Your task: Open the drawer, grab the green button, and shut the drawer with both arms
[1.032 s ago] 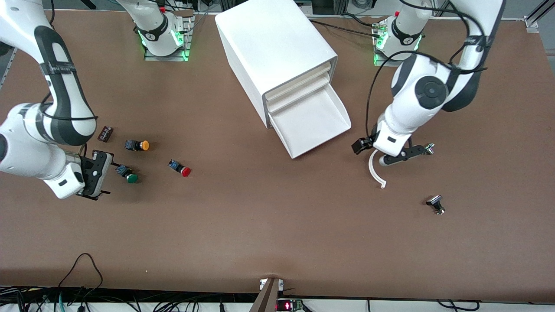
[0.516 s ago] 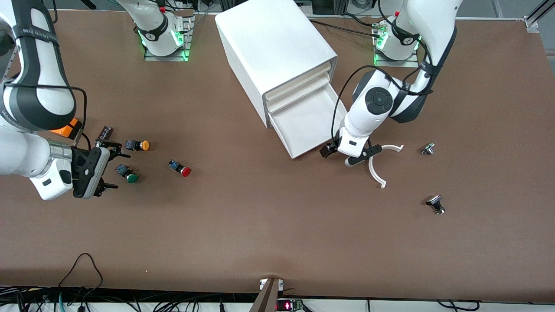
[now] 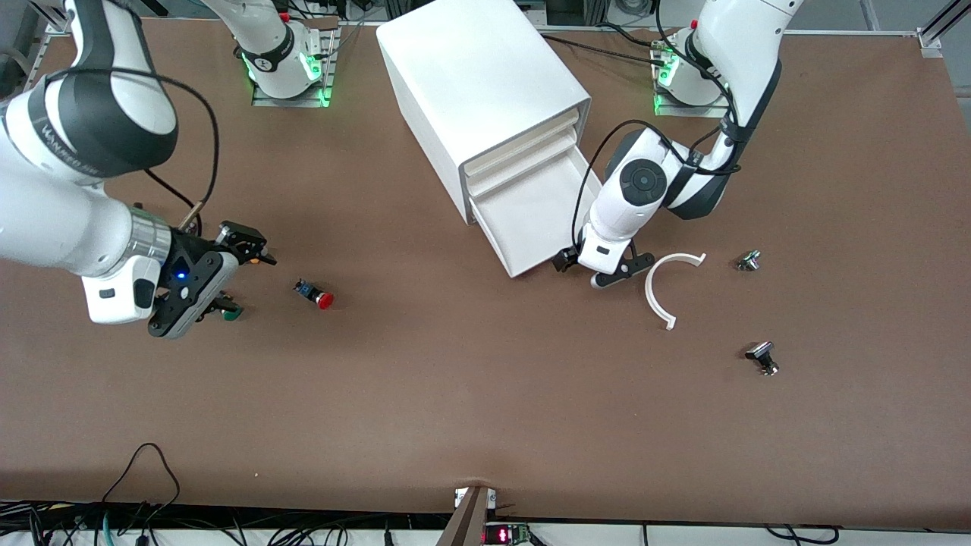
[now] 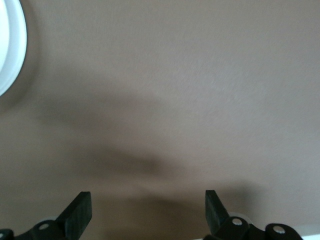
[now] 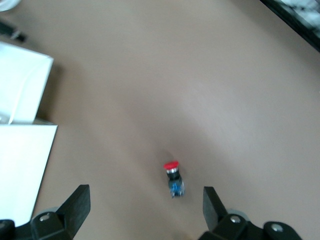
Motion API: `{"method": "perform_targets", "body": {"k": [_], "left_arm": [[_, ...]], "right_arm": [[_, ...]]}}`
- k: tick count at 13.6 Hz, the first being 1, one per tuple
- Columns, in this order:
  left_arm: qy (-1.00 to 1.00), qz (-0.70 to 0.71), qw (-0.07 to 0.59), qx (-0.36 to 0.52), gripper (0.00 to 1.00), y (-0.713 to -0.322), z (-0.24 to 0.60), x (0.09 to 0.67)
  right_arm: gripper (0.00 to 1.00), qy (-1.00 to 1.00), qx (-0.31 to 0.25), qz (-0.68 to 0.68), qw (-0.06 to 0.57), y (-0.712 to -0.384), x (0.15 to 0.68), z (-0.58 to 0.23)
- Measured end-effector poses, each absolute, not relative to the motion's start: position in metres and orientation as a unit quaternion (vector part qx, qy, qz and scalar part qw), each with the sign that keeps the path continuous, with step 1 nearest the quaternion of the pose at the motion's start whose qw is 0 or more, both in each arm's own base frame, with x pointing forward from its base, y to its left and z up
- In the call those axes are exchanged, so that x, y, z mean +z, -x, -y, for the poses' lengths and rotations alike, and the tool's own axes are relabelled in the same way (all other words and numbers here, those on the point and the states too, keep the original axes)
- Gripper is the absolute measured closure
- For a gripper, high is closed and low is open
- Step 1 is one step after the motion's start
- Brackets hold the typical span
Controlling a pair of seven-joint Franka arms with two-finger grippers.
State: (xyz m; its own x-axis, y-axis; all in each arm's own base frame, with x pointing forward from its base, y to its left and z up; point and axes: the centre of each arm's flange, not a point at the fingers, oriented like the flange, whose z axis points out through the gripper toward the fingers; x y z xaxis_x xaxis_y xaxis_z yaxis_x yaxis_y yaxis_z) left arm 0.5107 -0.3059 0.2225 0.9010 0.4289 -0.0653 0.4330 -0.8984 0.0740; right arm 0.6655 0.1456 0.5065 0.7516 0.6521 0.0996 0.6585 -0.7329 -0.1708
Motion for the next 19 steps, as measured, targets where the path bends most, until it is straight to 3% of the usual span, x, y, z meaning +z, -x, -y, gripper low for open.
{"method": "perform_targets", "body": {"k": [2, 7, 15, 19], "left_arm": [[-0.975, -0.217, 0.037, -0.032, 0.00, -0.498, 0.310, 0.215], [-0.971, -0.230, 0.033, -0.057, 0.00, -0.448, 0.355, 0.222], [-0.961, -0.260, 0.000, -0.089, 0.00, -0.381, 0.393, 0.231], [-0.959, -0.265, 0.001, -0.097, 0.00, -0.368, 0.403, 0.232]], "right_arm": [[0.00, 0.952, 0.004, 0.302, 0.041, -0.659, 0.504, -0.145], [0.00, 0.976, 0.017, 0.216, -0.010, -0.637, 0.534, -0.061], [0.00, 0.992, 0.036, 0.121, -0.022, -0.573, 0.610, 0.048], [0.00, 0.990, 0.044, 0.130, -0.018, -0.569, 0.611, 0.050]]}}
